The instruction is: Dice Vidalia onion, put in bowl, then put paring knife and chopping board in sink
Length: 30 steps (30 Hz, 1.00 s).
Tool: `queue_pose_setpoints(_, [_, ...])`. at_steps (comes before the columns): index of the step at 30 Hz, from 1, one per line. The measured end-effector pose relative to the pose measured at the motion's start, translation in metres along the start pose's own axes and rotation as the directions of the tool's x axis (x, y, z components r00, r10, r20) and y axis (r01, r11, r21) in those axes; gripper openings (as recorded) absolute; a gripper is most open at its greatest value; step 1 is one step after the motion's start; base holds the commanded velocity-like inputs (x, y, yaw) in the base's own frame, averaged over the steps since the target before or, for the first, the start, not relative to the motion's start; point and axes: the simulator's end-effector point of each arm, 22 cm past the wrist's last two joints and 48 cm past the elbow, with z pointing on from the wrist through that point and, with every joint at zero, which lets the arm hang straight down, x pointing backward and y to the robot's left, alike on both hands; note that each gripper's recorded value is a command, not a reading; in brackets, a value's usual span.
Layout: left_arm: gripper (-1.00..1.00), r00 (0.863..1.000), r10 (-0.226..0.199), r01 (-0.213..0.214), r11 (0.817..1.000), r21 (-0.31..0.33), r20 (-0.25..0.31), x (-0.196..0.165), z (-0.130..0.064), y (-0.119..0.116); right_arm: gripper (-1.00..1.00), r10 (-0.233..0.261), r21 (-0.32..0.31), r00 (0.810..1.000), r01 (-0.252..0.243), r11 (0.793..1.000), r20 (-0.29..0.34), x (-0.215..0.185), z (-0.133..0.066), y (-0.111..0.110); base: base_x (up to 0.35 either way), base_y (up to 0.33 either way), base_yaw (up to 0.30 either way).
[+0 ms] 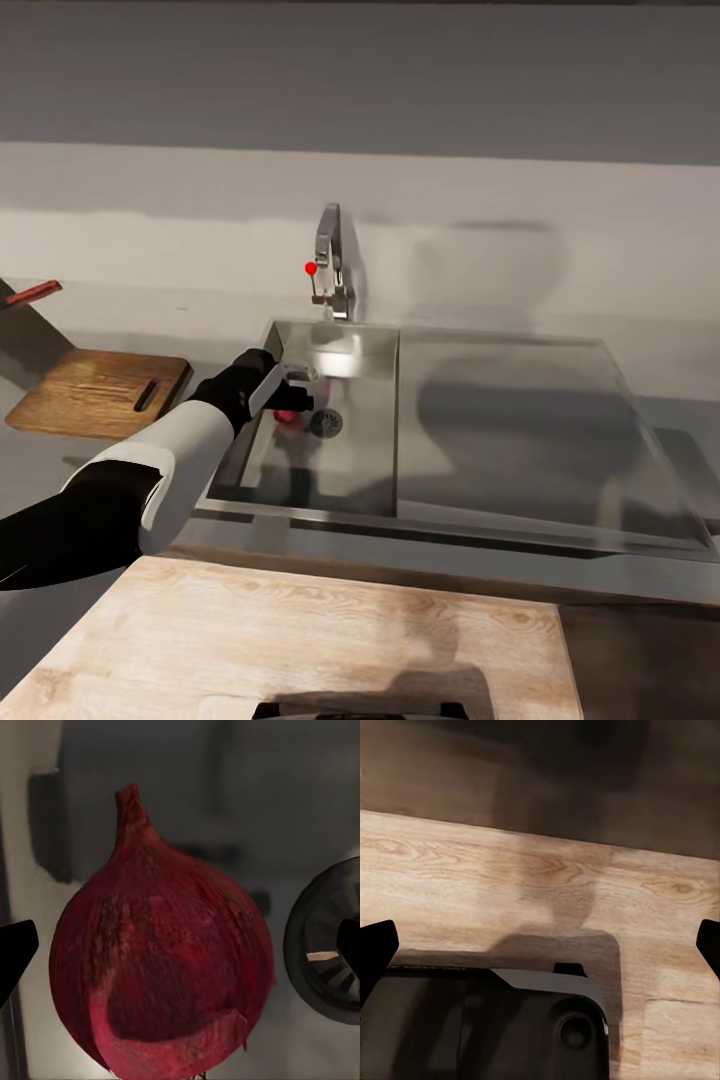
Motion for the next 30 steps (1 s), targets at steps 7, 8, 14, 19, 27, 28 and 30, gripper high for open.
queue_pose_setpoints(7, [1.0,1.0,0.0,0.0,1.0,-0.001,-0.013,0.0053,0.0034,0.0004,1.0,0.0,-0.006,1.0,0.0,1.0,-0.002,0.0006,0.0,0.0014,0.0,0.0,0.0])
queue_pose_setpoints(8, [1.0,1.0,0.0,0.0,1.0,-0.001,-0.017,0.0071,0.0044,0.0006,1.0,-0.002,-0.007,1.0,0.002,1.0,-0.001,0.0006,0.0,0.0012,0.0,0.0,0.0])
queue_pose_setpoints(14, [1.0,1.0,-0.001,0.001,1.0,-0.003,-0.026,0.0106,0.006,0.0019,1.0,-0.006,-0.006,1.0,0.006,1.0,-0.001,0.0009,0.0002,-0.0016,0.0,0.0,0.0])
queue_pose_setpoints(19, [1.0,1.0,-0.001,0.001,1.0,-0.004,-0.026,0.0109,0.0062,0.0022,1.0,-0.006,-0.005,1.0,0.006,1.0,-0.002,0.0013,0.0001,-0.002,0.0,0.0,0.0])
queue_pose_setpoints(27, [-1.0,1.0,-0.001,0.0,1.0,-0.004,-0.026,0.0108,0.0062,0.0023,1.0,-0.003,-0.005,1.0,0.003,1.0,-0.002,0.0009,0.0001,-0.0005,0.0,0.0,0.0])
queue_pose_setpoints(28, [-1.0,1.0,-0.005,0.005,1.0,-0.001,-0.026,0.0108,0.0062,0.0015,1.0,-0.002,-0.005,1.0,0.002,1.0,-0.001,0.0008,0.0001,-0.0003,0.0,0.0,0.0])
queue_pose_setpoints(30, [-1.0,1.0,-0.004,0.004,1.0,-0.002,-0.026,0.0109,0.0061,0.0017,1.0,-0.002,-0.005,1.0,0.002,1.0,-0.001,0.0007,0.0001,0.0001,0.0,0.0,0.0])
